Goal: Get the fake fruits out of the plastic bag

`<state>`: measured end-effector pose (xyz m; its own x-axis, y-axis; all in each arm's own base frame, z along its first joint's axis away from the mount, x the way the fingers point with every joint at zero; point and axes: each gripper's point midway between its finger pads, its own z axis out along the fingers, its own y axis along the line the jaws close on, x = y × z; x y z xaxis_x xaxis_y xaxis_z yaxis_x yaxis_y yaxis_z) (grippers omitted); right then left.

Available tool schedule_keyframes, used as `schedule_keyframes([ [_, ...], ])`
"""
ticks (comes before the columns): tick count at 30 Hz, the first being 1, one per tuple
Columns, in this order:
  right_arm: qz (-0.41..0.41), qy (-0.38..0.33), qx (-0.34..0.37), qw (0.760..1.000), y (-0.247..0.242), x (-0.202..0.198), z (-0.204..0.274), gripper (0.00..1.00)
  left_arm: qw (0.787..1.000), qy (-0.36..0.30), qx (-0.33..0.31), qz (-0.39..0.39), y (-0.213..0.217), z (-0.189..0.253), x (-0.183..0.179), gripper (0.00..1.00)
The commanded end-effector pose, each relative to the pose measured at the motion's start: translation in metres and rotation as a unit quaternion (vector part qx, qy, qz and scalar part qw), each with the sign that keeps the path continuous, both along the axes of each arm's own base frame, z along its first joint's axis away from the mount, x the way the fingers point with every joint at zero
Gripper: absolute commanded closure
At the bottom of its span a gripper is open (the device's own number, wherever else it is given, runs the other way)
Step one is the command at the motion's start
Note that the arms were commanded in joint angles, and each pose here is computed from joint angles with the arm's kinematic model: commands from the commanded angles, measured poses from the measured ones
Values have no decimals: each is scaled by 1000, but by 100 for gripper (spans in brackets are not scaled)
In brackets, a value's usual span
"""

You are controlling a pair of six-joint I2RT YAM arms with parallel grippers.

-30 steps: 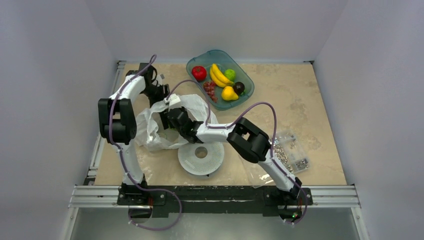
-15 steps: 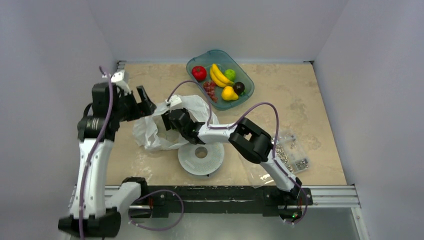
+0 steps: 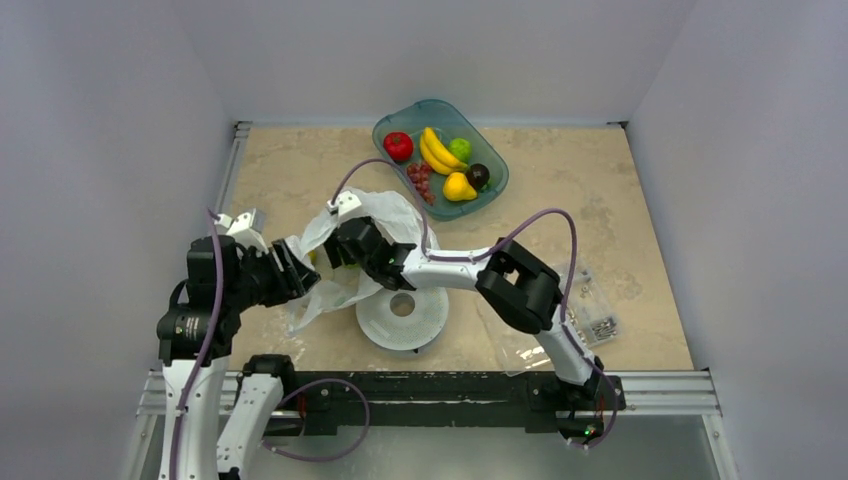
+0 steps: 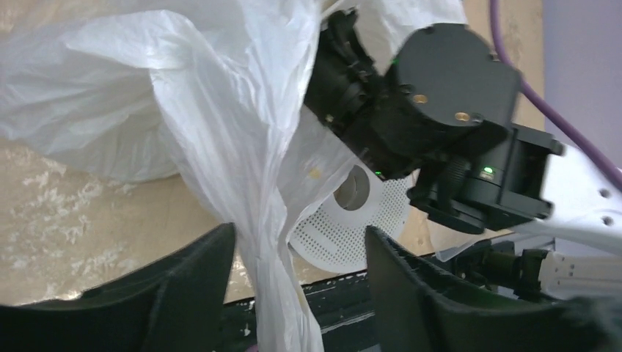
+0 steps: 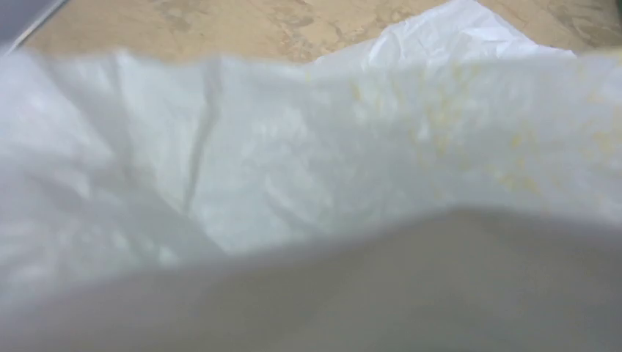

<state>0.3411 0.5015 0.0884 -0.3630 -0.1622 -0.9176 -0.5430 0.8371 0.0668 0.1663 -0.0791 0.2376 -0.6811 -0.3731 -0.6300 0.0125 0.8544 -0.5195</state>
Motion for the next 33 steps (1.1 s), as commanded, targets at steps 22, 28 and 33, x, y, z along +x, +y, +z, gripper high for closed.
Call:
schedule_keyframes([
  [22, 252, 149, 164, 942, 11, -89, 166, 100, 977, -1, 170, 128, 75, 1, 101, 100],
  [28, 272, 140, 206, 930, -3, -78, 209, 100, 974, -21, 163, 158, 96, 37, 148, 100],
  [33, 256, 96, 218, 937, -24, -67, 250, 100, 978, -51, 134, 154, 108, 70, 175, 100],
])
